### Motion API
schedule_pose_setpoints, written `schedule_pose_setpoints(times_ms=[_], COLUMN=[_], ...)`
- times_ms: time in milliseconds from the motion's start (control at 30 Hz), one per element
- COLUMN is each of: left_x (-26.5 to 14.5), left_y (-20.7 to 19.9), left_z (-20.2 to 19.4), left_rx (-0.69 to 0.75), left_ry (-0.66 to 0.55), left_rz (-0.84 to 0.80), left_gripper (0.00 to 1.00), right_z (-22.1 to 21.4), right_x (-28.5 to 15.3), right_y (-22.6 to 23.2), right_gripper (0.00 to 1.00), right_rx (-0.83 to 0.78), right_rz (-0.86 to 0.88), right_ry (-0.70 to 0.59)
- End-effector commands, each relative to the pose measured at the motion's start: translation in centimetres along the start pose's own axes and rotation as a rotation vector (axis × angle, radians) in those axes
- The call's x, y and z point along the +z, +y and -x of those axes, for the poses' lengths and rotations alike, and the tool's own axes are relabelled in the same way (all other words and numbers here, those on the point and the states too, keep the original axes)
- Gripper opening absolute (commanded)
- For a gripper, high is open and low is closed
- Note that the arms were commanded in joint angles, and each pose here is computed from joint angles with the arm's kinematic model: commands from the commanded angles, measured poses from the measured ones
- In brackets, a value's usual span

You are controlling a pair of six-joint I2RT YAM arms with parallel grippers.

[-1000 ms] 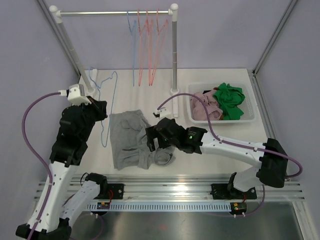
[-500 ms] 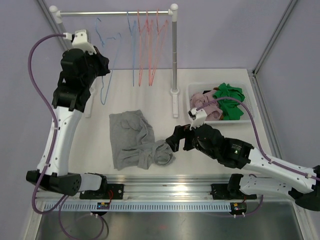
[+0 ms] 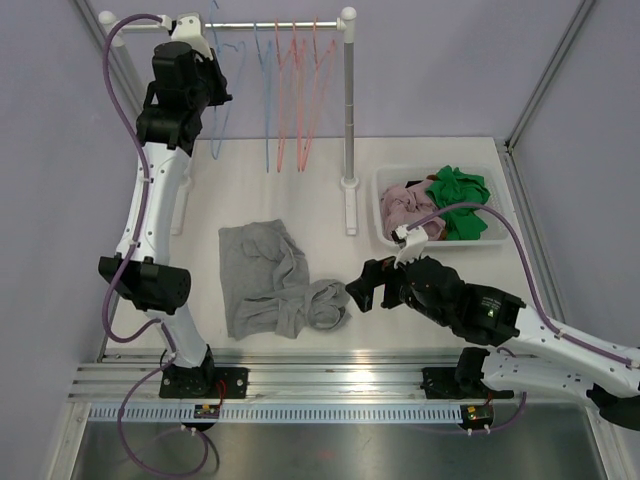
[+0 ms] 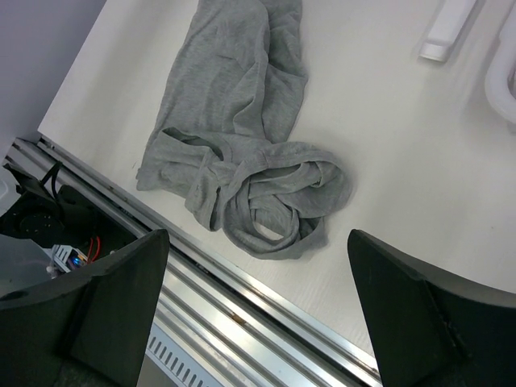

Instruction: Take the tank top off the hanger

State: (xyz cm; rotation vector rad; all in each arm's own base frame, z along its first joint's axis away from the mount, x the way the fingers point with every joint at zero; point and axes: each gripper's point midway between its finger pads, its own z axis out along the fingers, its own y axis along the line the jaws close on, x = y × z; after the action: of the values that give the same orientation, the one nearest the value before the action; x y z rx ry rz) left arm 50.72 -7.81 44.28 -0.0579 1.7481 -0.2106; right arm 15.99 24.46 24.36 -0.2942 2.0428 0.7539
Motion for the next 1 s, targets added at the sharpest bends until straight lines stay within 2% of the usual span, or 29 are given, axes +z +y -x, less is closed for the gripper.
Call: schedule_pose_setpoints(times_ms=[0, 100, 167, 200, 267, 333, 367, 500, 567, 600, 667, 700, 733, 800, 833, 867, 900, 933, 967], left_x=[0.7, 1.6, 1.3, 1.5, 0.8, 0.4, 0.0, -2.5, -3.6, -5.7, -6.9, -9.7, -10.7, -12.0, -14.8, -15.7, -15.6, -18.4, -18.9], left_y=[-0.1, 0.2, 0.1, 0.2, 0.2, 0.2, 0.2, 0.2, 0.5, 0.9, 1.6, 1.6, 1.7, 2.0, 1.8, 1.7, 1.8, 1.4, 1.0], left_z=[1.9, -0.2, -0.1, -0.8, -0.2, 0.3, 0.7, 2.5, 2.2, 3.4, 2.0, 3.3, 2.9, 0.2, 0.8, 0.2, -2.8, -2.2, -3.5], left_rx=[0.004, -0.005, -0.01, -0.012, -0.01, -0.009, -0.006, 0.009, 0.011, 0.002, -0.043, -0.063, -0.077, -0.118, -0.128, -0.153, -0.164, -0.184, -0.191], left_ry=[-0.049, 0.001, -0.009, 0.006, -0.019, -0.03, -0.038, -0.068, -0.058, -0.089, -0.058, -0.103, -0.1, -0.057, -0.09, -0.084, -0.021, -0.071, -0.058], left_rz=[-0.025, -0.015, -0.02, -0.017, -0.018, -0.014, -0.016, -0.013, -0.002, 0.011, 0.032, 0.029, 0.032, 0.044, 0.032, 0.028, 0.02, -0.008, -0.038], left_gripper=[0.0, 0.0, 0.01, 0.06, 0.22, 0.32, 0.5, 0.64, 0.71, 0.99, 0.99, 0.99, 0.99, 0.99, 0.99, 0.99, 0.99, 0.99, 0.99], right_z=[-0.3, -1.3, -2.0, -2.2, -3.1, -3.5, -4.4, -5.9, -6.7, -6.9, -7.4, -7.4, -6.8, -7.8, -7.5, -8.5, -9.0, -9.6, -10.0], right_x=[0.6, 1.1, 1.6, 1.8, 2.5, 3.0, 3.9, 6.0, 7.4, 7.9, 9.6, 10.1, 10.8, 12.6, 13.3, 14.4, 15.0, 16.0, 16.5], right_y=[-0.3, -0.1, 0.3, 0.5, 0.9, 1.3, 1.1, 1.2, 1.6, 1.7, 1.8, 1.7, 2.1, 1.8, 2.3, 2.3, 2.3, 2.6, 2.8], right_gripper=[0.99, 0.99, 1.0, 0.99, 0.99, 1.0, 0.99, 1.0, 1.0, 0.99, 0.99, 0.99, 0.99, 1.0, 0.99, 1.0, 0.99, 1.0, 1.0], right_rx=[-0.04, -0.059, -0.074, -0.079, -0.099, -0.124, -0.142, -0.184, -0.206, -0.215, -0.239, -0.244, -0.247, -0.259, -0.269, -0.286, -0.3, -0.319, -0.327], right_rz=[-0.005, 0.012, 0.036, 0.046, 0.063, 0.073, 0.055, 0.035, 0.041, 0.04, 0.013, -0.001, -0.011, -0.048, -0.043, -0.045, -0.042, -0.034, -0.031], right_ry=[-0.009, 0.017, 0.039, 0.049, 0.088, 0.114, 0.149, 0.213, 0.237, 0.244, 0.262, 0.267, 0.254, 0.281, 0.275, 0.299, 0.312, 0.339, 0.354])
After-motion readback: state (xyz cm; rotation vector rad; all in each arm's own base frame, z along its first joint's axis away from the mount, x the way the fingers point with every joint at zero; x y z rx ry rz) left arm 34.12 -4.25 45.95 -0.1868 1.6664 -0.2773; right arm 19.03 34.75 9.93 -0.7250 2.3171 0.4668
